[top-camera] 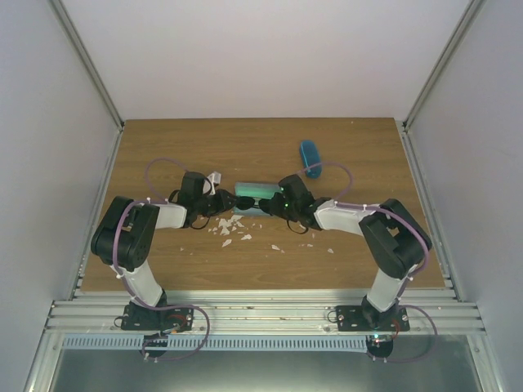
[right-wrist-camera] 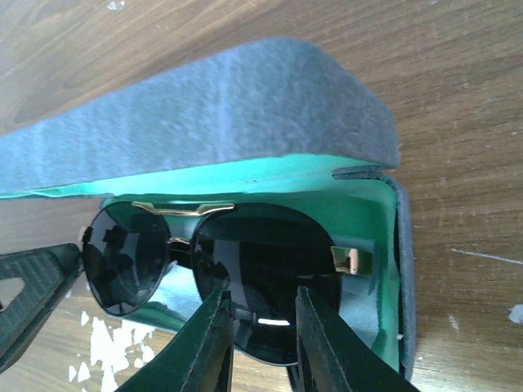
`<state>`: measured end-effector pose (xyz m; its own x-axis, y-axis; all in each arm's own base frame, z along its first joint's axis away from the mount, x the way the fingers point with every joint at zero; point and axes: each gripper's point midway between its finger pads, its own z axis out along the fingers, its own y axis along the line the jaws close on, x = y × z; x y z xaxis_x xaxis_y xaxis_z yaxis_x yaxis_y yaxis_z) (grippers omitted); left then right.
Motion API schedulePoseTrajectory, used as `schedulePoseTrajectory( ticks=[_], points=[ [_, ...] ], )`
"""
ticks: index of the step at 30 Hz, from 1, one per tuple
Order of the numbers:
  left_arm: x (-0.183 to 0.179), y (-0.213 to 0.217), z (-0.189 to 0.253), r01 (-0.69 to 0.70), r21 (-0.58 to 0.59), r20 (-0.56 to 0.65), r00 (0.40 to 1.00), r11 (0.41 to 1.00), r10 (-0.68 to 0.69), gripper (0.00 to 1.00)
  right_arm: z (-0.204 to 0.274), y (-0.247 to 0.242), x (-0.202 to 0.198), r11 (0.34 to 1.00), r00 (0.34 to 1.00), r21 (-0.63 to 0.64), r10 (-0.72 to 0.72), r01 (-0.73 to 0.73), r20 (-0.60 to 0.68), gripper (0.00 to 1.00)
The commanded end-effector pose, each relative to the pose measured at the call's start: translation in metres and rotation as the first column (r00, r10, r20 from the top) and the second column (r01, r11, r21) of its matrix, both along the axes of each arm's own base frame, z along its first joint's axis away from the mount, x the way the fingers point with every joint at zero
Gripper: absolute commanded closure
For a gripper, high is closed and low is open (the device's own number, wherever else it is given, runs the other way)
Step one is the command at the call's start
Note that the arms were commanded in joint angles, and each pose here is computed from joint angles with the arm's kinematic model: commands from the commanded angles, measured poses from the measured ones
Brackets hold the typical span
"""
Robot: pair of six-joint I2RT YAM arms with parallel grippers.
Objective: Organize the sunglasses
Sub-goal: Place the sunglasses in the sunglasses case.
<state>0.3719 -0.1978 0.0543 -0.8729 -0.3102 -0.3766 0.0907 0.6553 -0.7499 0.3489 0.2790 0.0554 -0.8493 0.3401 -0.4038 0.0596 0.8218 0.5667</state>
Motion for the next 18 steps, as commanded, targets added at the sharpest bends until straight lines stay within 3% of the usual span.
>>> schedulePoseTrajectory(
  ticks=[1, 11, 18],
  points=[
    [-0.001, -0.002, 0.004, 0.028, -0.007, 0.028, 0.999, 1.000, -0.028, 0.77, -0.006, 0.002, 0.001, 0.999, 1.000, -0.032, 0.012, -0.012, -0.009, 0.76],
    [-0.008, -0.006, -0.006, 0.049, -0.008, 0.000, 0.999, 0.999, -0.049, 0.81, -0.004, 0.004, 0.009, 0.998, 1.000, -0.067, 0.013, -0.013, -0.002, 0.76],
    [-0.012, -0.007, -0.008, 0.052, -0.007, -0.012, 0.999, 0.999, -0.052, 0.84, 0.009, 0.026, -0.002, 0.986, 0.987, -0.029, 0.162, -0.162, 0.018, 0.74]
  ],
)
